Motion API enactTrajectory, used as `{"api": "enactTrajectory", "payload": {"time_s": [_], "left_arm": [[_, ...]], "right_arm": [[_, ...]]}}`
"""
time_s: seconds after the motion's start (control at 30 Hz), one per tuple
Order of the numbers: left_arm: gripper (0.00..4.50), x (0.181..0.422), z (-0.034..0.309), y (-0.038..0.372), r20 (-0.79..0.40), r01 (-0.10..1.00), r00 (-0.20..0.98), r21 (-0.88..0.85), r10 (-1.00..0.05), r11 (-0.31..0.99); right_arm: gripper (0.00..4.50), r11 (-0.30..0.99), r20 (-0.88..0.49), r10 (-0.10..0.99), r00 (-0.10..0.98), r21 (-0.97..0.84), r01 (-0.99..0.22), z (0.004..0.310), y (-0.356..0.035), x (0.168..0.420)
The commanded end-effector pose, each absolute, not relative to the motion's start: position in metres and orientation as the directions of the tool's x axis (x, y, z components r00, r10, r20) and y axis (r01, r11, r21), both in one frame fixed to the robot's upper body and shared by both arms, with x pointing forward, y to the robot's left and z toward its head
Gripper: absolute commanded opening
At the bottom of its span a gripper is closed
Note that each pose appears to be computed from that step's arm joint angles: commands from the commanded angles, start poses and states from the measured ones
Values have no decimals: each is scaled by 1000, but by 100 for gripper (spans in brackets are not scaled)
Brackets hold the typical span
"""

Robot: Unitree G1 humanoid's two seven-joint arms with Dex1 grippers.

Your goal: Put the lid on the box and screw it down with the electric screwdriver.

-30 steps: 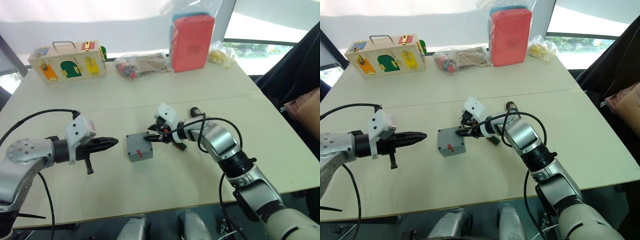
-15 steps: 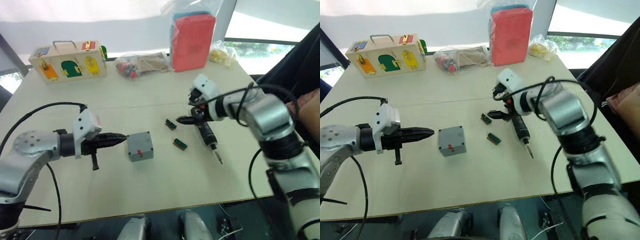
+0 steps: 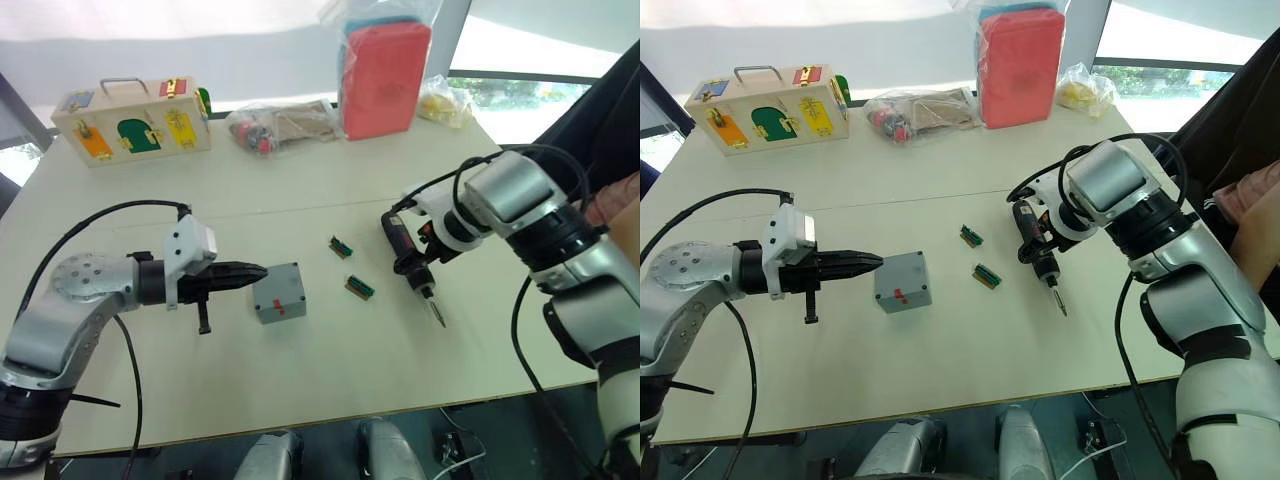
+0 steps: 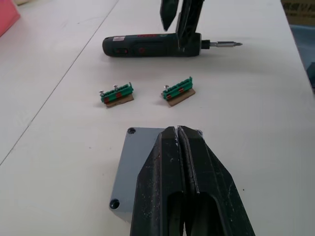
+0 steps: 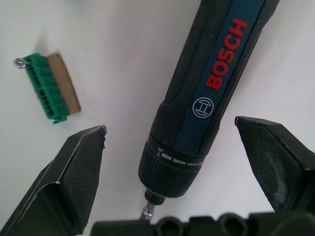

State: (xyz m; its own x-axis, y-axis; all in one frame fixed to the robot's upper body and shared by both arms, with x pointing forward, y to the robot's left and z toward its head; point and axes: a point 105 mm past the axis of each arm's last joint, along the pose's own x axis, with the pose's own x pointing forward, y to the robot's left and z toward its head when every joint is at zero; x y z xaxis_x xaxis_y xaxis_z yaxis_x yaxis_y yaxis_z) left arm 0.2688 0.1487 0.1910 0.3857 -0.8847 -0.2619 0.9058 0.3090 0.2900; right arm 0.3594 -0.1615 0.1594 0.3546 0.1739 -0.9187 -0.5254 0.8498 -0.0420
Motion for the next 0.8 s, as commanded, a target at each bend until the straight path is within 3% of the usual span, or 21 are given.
{"api": "enactTrajectory", "payload": {"time_s": [0.03, 0.27, 0.37, 0.53, 0.57, 0.73, 0.8], "left_arm": [[0, 262, 201, 144, -235, 896, 371, 346, -898, 280], [0, 261, 202, 144, -227, 890, 382, 352, -896, 290], [0, 261, 201, 144, -221, 885, 393, 356, -893, 301], [0, 260, 200, 145, -215, 880, 406, 355, -888, 316], [0, 260, 200, 146, -216, 878, 413, 354, -885, 323], [0, 262, 202, 149, -214, 870, 432, 354, -876, 343], [0, 264, 202, 151, -217, 867, 441, 352, -871, 351]], "right_arm": [[446, 881, -925, 138, 353, -48, -471, 153, -162, 365], [446, 908, -939, 78, 336, -72, -413, 135, -165, 368], [388, 908, -940, 72, 333, -76, -412, 132, -164, 368], [214, 906, -939, 64, 339, -88, -414, 131, -164, 371], [197, 905, -936, 60, 348, -96, -415, 132, -163, 373], [191, 910, -918, 50, 394, -121, -396, 142, -165, 381], [191, 922, -880, 52, 473, -140, -362, 163, -166, 393]]}}
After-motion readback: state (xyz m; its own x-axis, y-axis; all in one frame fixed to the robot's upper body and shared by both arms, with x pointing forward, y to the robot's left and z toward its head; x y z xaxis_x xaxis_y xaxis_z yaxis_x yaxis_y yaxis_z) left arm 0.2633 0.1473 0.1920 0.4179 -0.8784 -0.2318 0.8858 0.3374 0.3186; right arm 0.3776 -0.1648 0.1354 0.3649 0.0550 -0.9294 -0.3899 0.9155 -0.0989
